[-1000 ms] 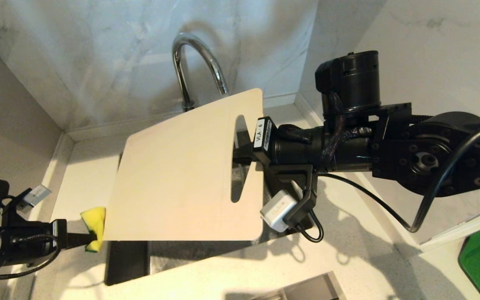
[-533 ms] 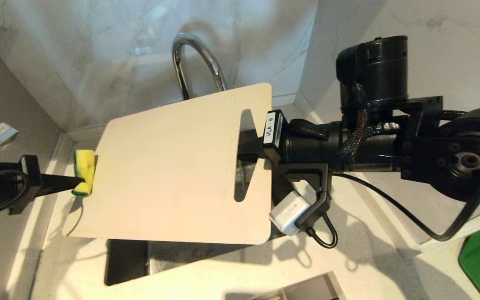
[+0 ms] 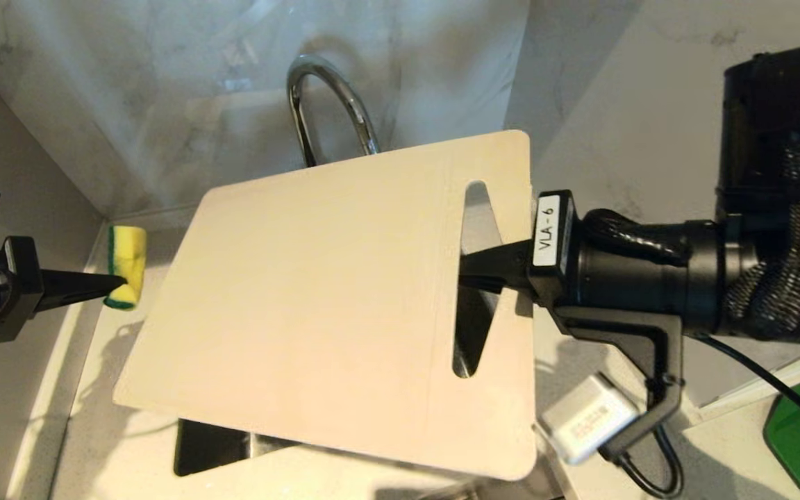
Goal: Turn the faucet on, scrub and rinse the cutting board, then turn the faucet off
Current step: Put down the cutting board
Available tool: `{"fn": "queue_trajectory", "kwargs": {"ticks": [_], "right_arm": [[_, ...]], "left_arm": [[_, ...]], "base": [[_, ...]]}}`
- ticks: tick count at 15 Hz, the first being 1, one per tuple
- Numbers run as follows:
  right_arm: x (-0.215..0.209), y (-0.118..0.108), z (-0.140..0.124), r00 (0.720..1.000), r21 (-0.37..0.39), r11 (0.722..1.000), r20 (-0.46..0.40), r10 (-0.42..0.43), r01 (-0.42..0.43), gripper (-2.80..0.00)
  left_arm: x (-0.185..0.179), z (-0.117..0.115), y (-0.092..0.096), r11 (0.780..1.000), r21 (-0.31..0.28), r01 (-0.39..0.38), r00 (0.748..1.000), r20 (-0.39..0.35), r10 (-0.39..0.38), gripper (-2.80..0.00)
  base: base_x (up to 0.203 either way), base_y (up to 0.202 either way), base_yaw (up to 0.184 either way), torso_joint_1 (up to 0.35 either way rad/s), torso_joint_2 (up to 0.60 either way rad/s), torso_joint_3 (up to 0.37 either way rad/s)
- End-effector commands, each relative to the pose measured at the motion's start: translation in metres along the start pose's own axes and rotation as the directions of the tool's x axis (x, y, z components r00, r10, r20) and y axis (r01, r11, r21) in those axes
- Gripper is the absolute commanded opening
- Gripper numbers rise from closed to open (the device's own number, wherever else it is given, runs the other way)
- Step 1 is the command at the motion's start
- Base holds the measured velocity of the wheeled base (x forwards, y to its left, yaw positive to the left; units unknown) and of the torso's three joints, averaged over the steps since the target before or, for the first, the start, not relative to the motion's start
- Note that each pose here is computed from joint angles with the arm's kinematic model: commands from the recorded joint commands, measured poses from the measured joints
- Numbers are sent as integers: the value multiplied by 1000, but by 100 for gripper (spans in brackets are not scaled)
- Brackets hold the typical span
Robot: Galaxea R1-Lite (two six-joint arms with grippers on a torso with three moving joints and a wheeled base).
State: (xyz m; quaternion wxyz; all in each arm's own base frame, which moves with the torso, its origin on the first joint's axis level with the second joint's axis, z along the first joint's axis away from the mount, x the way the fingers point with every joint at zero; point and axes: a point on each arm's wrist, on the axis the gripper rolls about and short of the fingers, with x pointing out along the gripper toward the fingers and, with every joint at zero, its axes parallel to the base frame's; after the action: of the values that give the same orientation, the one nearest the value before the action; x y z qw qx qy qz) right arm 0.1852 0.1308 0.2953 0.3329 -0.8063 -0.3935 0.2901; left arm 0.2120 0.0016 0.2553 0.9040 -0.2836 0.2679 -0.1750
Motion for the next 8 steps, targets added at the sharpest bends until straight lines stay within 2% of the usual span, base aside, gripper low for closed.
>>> {"fn": "queue_trajectory", "kwargs": {"ticks": [1,6,8], "right_arm": [[-35,-6,16,999,-21,1000,-44,-18,17,-280],[-82,-2,45,987,54,998,-156,25,-17,-280],[-101,3,60,976,113,993,-215,48,-24,-280]], "left_arm": [[2,0,-2,1000,1,13,1000,-8,-13,-280],[13,-2,-8,999,11,41,998,-48,-40,-280],[17,1,-7,999,8,39,998,-52,-39,-280]], "base": [[0,0,0,0,0,0],[0,0,0,0,0,0],[0,0,0,0,0,0]]}}
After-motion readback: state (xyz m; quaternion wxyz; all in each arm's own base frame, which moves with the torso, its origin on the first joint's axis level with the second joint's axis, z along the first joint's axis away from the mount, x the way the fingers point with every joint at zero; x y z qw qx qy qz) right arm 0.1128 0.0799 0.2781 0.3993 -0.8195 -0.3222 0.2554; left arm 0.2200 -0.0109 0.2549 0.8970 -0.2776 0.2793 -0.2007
